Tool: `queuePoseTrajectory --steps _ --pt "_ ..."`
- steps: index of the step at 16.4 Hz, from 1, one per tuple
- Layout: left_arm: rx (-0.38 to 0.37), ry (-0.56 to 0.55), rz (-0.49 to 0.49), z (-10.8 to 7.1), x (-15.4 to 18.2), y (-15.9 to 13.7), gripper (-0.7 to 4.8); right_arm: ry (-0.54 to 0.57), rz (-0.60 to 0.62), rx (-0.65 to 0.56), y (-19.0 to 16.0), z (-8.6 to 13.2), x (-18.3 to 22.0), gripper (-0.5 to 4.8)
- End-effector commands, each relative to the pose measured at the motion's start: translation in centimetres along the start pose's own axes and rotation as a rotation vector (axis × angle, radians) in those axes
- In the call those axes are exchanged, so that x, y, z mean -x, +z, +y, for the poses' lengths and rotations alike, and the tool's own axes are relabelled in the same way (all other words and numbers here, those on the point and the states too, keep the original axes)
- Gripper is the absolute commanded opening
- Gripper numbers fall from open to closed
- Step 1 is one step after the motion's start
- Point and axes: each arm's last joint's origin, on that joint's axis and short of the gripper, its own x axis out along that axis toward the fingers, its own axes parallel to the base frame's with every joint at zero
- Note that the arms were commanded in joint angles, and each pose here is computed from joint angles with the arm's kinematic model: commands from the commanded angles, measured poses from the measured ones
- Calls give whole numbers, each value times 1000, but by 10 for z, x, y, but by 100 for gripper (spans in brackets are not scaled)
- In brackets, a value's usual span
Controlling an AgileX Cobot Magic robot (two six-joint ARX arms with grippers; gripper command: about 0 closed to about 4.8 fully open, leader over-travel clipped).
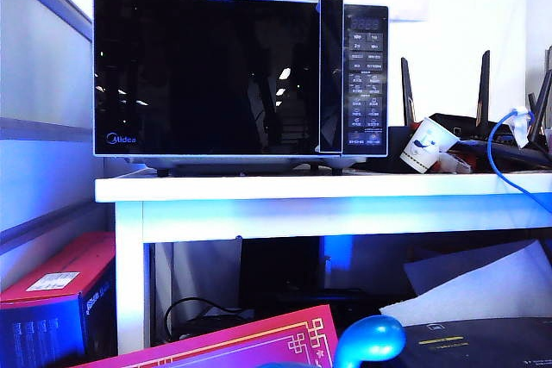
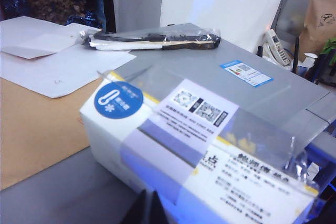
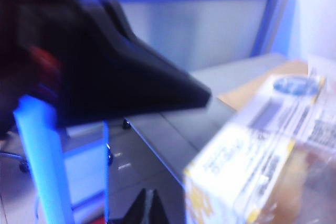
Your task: Open the microwave door, place the box of snacks from the top of the microwave inside, then close the microwave door.
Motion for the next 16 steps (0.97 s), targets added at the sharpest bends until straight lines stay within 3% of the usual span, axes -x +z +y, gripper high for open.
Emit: queuePoseTrajectory --steps 1,4,6,12,16 --pt "-13 8 -19 -2 4 5 -6 -85 -119 75 43 -2 35 -5" --pt "-9 16 -17 -2 2 4 -6 -343 -131 84 42 -25 43 -5" --pt "-5 12 -10 -2 2 4 -6 -419 -97 68 28 -32 34 -5" --pt "8 -46 15 -5 -2 -1 -6 -330 -33 -8 0 -36 14 -5" --pt "21 -77 9 -10 -4 0 -6 -183 -64 -10 1 -32 13 -5"
